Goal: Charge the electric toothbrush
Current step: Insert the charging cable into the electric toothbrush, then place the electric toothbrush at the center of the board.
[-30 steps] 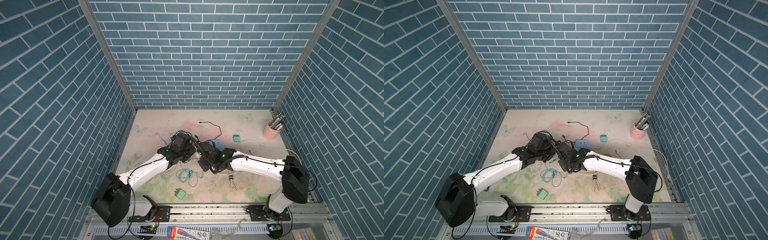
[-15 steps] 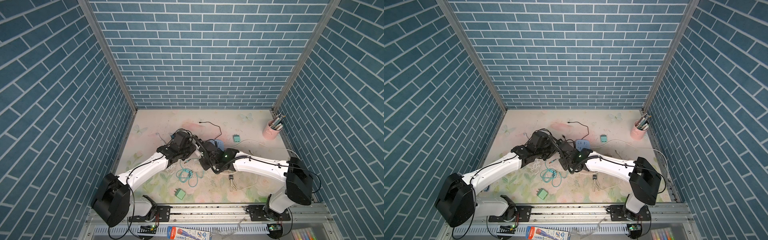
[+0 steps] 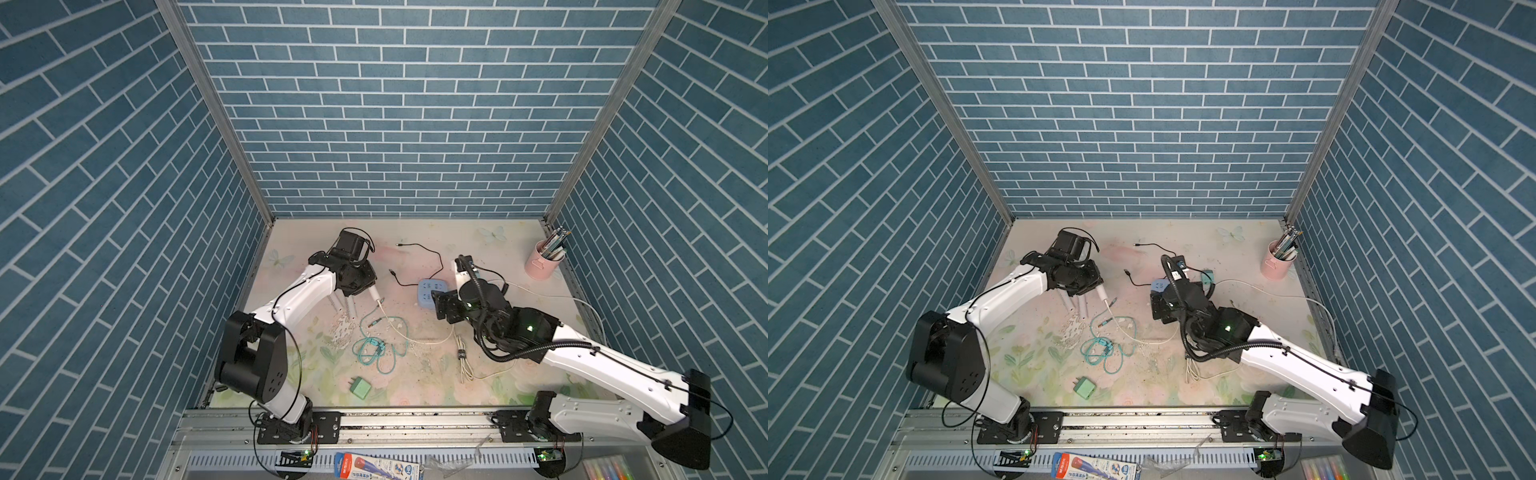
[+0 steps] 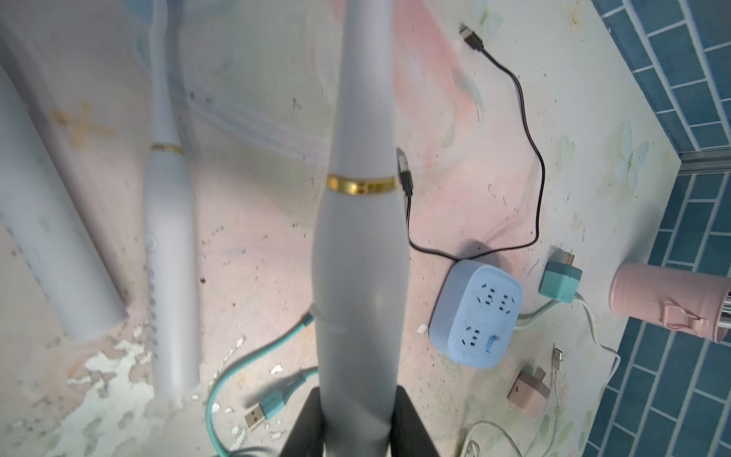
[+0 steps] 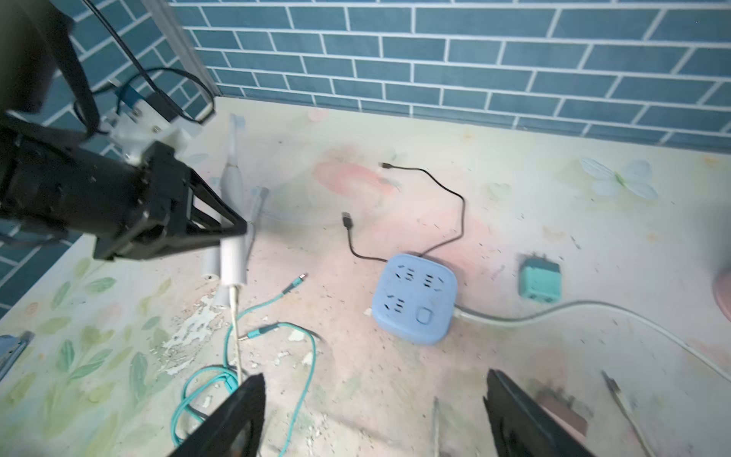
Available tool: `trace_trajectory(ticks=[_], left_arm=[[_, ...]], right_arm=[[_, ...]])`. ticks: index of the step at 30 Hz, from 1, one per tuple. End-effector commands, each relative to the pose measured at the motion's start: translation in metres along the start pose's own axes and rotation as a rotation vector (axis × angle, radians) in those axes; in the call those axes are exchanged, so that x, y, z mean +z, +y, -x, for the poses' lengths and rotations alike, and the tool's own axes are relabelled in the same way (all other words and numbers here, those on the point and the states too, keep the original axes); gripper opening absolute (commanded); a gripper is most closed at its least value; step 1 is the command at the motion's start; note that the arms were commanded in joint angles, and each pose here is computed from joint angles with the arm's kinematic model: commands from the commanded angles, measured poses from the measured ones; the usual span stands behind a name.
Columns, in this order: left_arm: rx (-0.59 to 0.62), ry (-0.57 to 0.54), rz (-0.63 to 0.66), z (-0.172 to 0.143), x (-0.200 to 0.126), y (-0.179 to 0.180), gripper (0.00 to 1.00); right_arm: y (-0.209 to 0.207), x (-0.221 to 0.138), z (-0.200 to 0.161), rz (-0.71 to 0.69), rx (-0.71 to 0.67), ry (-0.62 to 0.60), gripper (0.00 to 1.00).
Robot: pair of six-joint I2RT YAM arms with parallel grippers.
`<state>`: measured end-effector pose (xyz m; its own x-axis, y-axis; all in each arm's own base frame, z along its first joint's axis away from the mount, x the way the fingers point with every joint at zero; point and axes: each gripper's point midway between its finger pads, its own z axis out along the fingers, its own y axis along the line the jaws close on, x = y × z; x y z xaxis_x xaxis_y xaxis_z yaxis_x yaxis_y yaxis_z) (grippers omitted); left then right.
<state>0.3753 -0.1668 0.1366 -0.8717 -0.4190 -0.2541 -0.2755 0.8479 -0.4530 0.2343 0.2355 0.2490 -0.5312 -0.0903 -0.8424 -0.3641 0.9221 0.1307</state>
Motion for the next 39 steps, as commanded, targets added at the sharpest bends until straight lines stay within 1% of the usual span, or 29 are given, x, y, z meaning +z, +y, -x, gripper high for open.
trace_trajectory(ticks=[1,4,6,9,12,14,16,17,19,21,23,25,29,32,34,37,39], left_arm=[[0.083,0.074,0.037,0.003,0.012,0.009,0.00],[0.109,0.098,0.047,0.011,0.023,0.005,0.00],[0.130,0.122,0.056,0.014,0.033,0.003,0.00],[0.150,0.169,0.084,0.014,0.050,0.007,0.00],[0.147,0.204,0.098,0.013,0.064,0.012,0.00],[0.146,0.207,0.111,0.014,0.069,0.017,0.00],[0.136,0.222,0.116,0.012,0.075,0.022,0.00],[0.135,0.228,0.120,0.012,0.077,0.024,0.00],[0.137,0.236,0.136,0.010,0.083,0.028,0.00],[0.146,0.241,0.153,0.011,0.088,0.032,0.01],[0.154,0.246,0.177,0.013,0.092,0.036,0.06],[0.160,0.247,0.189,0.015,0.095,0.039,0.09],[0.143,0.258,0.194,0.015,0.101,0.046,0.17],[0.137,0.273,0.185,0.015,0.106,0.046,0.22],[0.137,0.270,0.174,0.015,0.107,0.043,0.25],[0.133,0.277,0.174,0.013,0.109,0.045,0.32],[0.129,0.283,0.172,0.013,0.110,0.045,0.38]], right_arm=[[-0.038,-0.009,-0.042,-0.122,0.057,0.114,0.85],[-0.050,-0.009,-0.076,-0.152,0.083,0.211,0.83],[-0.067,-0.009,-0.097,-0.233,0.110,0.264,0.83],[-0.093,-0.006,-0.114,-0.325,0.164,0.307,0.83],[-0.119,0.003,-0.123,-0.336,0.301,0.346,0.82],[-0.132,0.011,-0.121,-0.338,0.352,0.344,0.82],[-0.141,0.019,-0.115,-0.355,0.358,0.355,0.81],[-0.150,0.023,-0.111,-0.385,0.351,0.362,0.82],[-0.169,0.030,-0.112,-0.458,0.341,0.391,0.82],[-0.190,0.041,-0.117,-0.503,0.381,0.446,0.82],[-0.204,0.052,-0.123,-0.514,0.417,0.477,0.81],[-0.213,0.064,-0.129,-0.506,0.435,0.505,0.78],[-0.221,0.085,-0.134,-0.497,0.353,0.562,0.76],[-0.228,0.093,-0.139,-0.517,0.303,0.612,0.74],[-0.232,0.099,-0.146,-0.522,0.301,0.627,0.73],[-0.236,0.108,-0.153,-0.521,0.305,0.654,0.67],[-0.239,0.111,-0.152,-0.535,0.292,0.664,0.62]])
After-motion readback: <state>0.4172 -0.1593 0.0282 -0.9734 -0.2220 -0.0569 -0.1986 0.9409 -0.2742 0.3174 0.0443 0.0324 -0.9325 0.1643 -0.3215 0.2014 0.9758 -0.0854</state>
